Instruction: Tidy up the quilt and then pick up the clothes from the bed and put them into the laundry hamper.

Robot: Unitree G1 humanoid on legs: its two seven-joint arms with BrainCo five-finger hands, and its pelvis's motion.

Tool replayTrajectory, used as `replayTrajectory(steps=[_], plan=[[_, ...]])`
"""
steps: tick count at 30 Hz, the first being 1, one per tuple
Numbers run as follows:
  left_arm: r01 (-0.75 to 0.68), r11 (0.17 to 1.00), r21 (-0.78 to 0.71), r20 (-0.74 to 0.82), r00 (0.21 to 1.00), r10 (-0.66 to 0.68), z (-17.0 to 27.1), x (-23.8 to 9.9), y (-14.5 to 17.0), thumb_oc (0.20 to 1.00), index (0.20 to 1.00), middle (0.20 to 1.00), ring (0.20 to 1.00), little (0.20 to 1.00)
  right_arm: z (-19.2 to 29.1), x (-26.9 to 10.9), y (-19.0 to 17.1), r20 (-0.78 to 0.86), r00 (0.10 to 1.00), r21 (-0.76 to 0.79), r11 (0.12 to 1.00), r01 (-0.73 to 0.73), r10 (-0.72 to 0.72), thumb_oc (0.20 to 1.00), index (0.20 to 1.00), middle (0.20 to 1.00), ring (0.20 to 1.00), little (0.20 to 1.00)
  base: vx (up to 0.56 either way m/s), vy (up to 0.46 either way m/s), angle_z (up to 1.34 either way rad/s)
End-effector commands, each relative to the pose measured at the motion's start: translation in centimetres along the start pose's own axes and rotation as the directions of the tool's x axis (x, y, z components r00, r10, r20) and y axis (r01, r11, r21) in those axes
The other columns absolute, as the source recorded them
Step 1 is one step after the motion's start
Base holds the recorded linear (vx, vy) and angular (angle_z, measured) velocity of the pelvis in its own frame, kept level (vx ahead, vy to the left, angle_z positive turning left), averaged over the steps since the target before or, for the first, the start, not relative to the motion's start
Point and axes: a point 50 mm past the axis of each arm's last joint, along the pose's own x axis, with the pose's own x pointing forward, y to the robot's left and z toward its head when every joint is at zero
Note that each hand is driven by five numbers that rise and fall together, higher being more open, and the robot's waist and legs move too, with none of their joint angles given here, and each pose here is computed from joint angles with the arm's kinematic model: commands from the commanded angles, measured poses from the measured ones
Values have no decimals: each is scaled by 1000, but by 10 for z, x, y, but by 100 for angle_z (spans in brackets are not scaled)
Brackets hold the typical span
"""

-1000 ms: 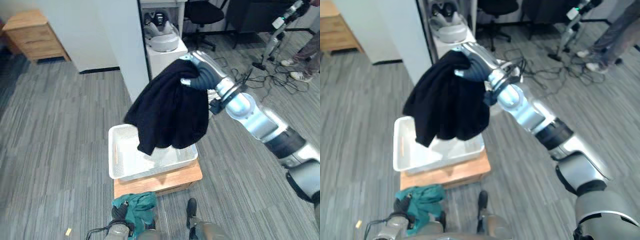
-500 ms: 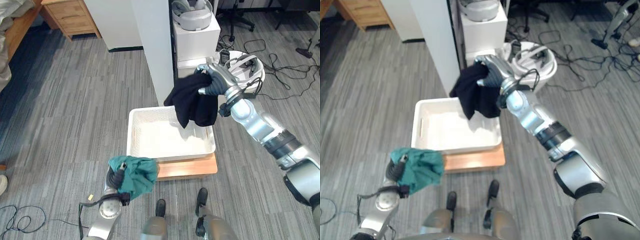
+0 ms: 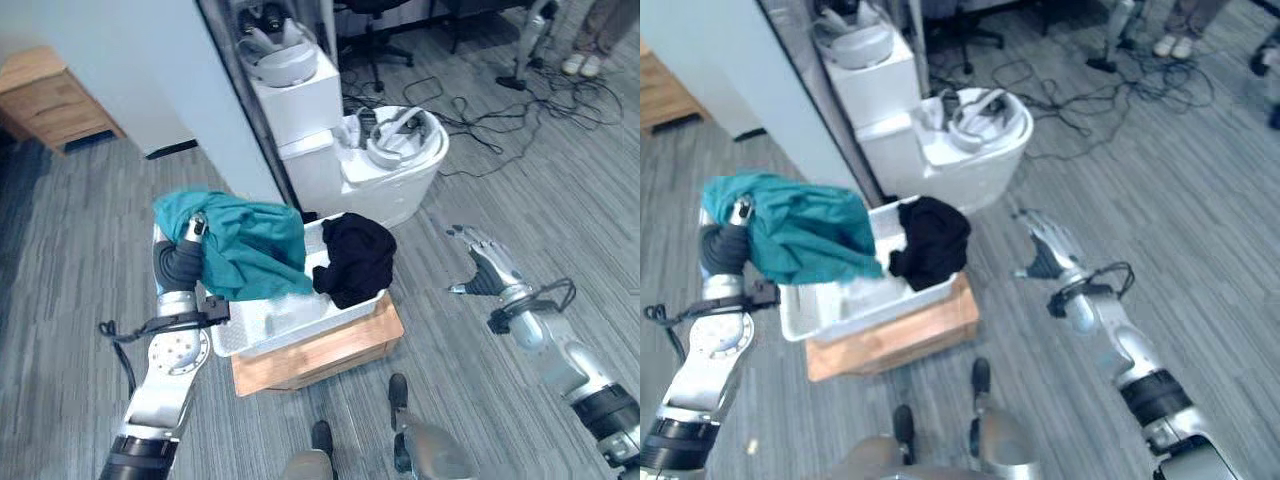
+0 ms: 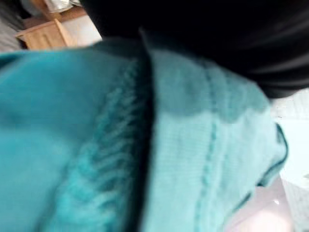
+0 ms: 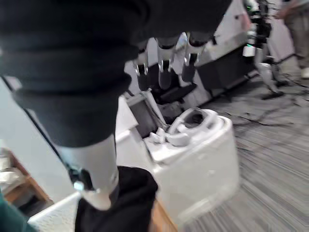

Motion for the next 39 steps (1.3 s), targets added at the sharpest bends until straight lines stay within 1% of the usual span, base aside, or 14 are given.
replayTrajectory(steps=[1,9,10,11,12,16,22,26,31,32,34,36,37,39], plan=[[-77,984,161,79,995,65,4,17,11,200,200,200,200,200,1,-1,-6,31,998,-35,998,51,-50,1000,1000,1000,1000,1000,-10,33,-29],[51,876,480,-169,985,35,-59,25,3,200,200,200,200,200,-28,-39,18,-127,992,-12,1000,-29,27,1000,1000,1000,1000,1000,-23,12,-24],[176,836,519,-345,939,17,-95,7,-3,379,379,379,379,379,-30,-43,27,-165,985,38,999,-38,43,1000,1000,1000,1000,1000,-28,5,-16],[215,828,518,-411,911,21,-107,-2,-3,746,746,746,746,746,-32,-44,32,-186,981,57,997,-48,58,1000,1000,1000,1000,1000,-10,16,-16],[245,824,510,-472,881,30,-118,-11,-3,1000,1000,1000,1000,1000,-32,-46,37,-201,977,68,996,-61,74,1000,1000,1000,1000,1000,5,14,-10],[260,854,451,-598,798,73,-140,-35,-2,1000,1000,1000,1000,1000,-42,-54,56,-285,949,86,989,-117,137,1000,1000,1000,1000,1000,9,14,-9],[177,901,396,-593,799,103,-137,-39,5,1000,1000,1000,1000,1000,-56,-67,71,-371,905,91,978,-186,206,1000,1000,1000,1000,1000,10,2,5],[-14,973,230,-649,743,164,-143,-57,14,1000,1000,1000,1000,1000,-71,-81,88,-461,842,119,960,-255,281,1000,1000,1000,1000,1000,12,-12,10],[-95,981,171,-871,450,196,-181,-145,18,1000,1000,1000,1000,1000,-82,-106,123,-581,704,258,912,-318,410,1000,1000,1000,1000,1000,9,-13,10],[-95,981,171,-871,451,196,-181,-145,19,1000,1000,1000,1000,1000,-82,-105,124,-580,704,258,912,-318,409,1000,1000,1000,1000,1000,0,2,14],[-51,979,197,-951,233,204,-195,-199,19,1000,1000,1000,1000,1000,-85,-130,148,-654,574,357,870,-339,492,1000,1000,1000,1000,1000,12,12,6],[-26,980,196,-976,87,198,-198,-234,17,1000,1000,1000,1000,1000,-87,-152,162,-704,456,436,838,-328,545,1000,1000,1000,1000,1000,19,14,5],[-26,980,196,-976,87,198,-198,-234,17,1000,1000,1000,1000,1000,-86,-151,163,-703,457,436,838,-328,545,1000,1000,1000,1000,1000,20,13,9],[-34,986,165,-986,-19,164,-197,-259,11,1000,1000,1000,1000,1000,-87,-170,171,-734,355,496,814,-304,580,1000,1000,1000,1000,1000,26,40,19]])
